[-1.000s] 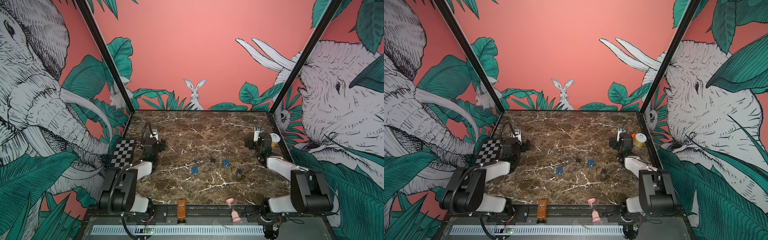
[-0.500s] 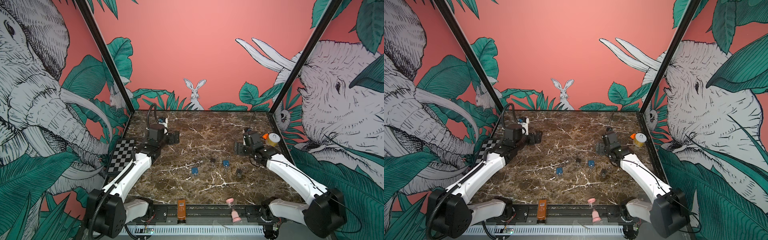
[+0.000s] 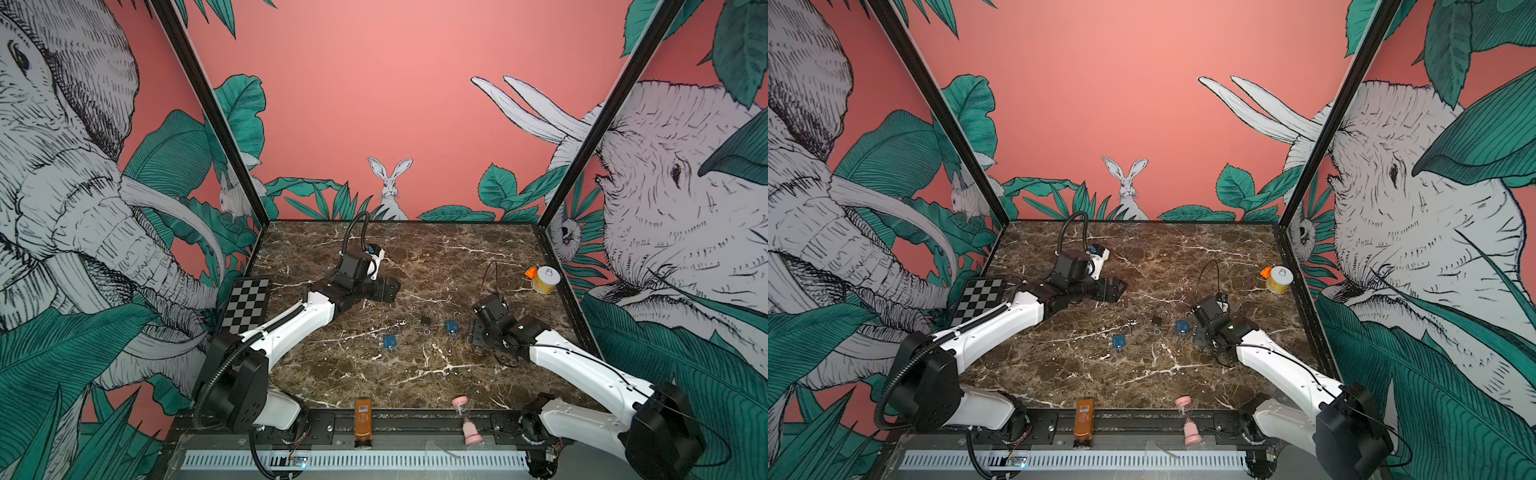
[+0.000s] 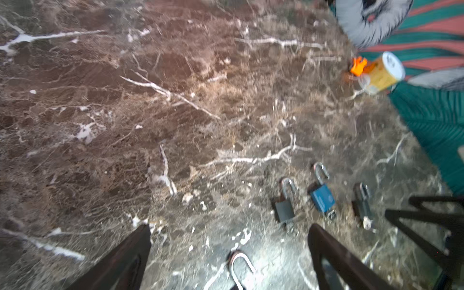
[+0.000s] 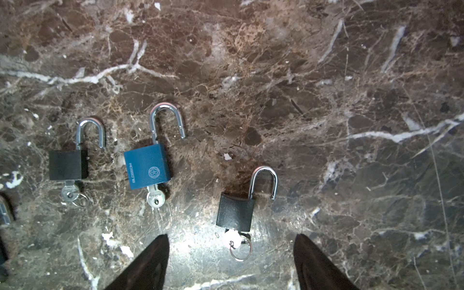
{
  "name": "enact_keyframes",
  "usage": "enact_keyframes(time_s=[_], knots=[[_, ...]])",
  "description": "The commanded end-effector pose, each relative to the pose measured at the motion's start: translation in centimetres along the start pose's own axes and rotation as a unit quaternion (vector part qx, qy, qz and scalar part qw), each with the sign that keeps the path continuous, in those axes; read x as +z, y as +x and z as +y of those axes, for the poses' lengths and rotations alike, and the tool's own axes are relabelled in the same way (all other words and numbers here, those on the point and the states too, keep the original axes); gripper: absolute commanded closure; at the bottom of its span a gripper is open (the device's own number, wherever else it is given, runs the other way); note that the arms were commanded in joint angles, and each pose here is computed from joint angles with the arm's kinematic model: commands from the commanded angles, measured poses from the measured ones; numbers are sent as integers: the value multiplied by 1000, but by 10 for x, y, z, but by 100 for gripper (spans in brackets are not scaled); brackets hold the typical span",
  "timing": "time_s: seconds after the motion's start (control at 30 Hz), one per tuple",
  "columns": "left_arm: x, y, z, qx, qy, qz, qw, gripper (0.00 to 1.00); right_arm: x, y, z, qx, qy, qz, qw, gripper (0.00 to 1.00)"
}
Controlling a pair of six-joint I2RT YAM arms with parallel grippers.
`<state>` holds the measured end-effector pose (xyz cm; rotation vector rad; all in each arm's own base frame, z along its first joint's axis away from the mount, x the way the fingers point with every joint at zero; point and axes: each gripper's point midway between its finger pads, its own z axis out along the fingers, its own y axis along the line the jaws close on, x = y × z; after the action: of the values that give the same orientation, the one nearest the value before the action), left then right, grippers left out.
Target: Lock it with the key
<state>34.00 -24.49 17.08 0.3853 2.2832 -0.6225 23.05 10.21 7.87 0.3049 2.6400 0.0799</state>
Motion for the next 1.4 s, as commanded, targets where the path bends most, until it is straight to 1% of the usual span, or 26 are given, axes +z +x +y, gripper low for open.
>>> enact_keyframes(time_s=[0.0, 0.03, 0.07, 0.17, 0.37, 0.43, 0.53, 0.57, 0.6, 0.73, 1.07, 1.23, 1.37], knots=[[-5, -14, -9, -27, 25, -25, 999, 2, 4, -1, 4, 46, 4, -3, 999, 37], [-3, -12, -20, -13, 55, -12, 998, 2, 7, 1, 3, 48, 10, 0, 999, 41], [-2, -12, -27, -3, 69, -7, 998, 2, 10, 2, 1, 49, 17, 4, 999, 42], [-1, -12, -35, 14, 82, -10, 996, 2, 18, 6, 3, 44, 21, 14, 999, 43], [4, -8, -31, 24, 71, 14, 997, 2, 30, 12, -1, 34, 44, 27, 998, 43], [7, -5, -33, 23, 76, 18, 997, 2, 34, 15, -1, 34, 46, 31, 998, 44], [11, -3, -35, 17, 83, 27, 996, 3, 38, 20, -5, 37, 59, 40, 997, 47], [11, -3, -35, 16, 85, 29, 996, 3, 40, 22, -6, 36, 58, 41, 997, 51], [12, -2, -35, 15, 86, 29, 996, 3, 41, 23, -6, 39, 56, 41, 997, 52], [14, -2, -37, 19, 92, 32, 995, 3, 45, 25, -7, 36, 57, 40, 997, 52], [17, 4, -39, 18, 98, 44, 994, 3, 55, 36, -10, 23, 68, 59, 996, 53], [17, 4, -41, 23, 101, 48, 993, 4, 58, 38, -12, 14, 76, 65, 995, 59], [16, 3, -43, 27, 103, 46, 993, 5, 60, 40, -12, 10, 75, 68, 995, 60]])
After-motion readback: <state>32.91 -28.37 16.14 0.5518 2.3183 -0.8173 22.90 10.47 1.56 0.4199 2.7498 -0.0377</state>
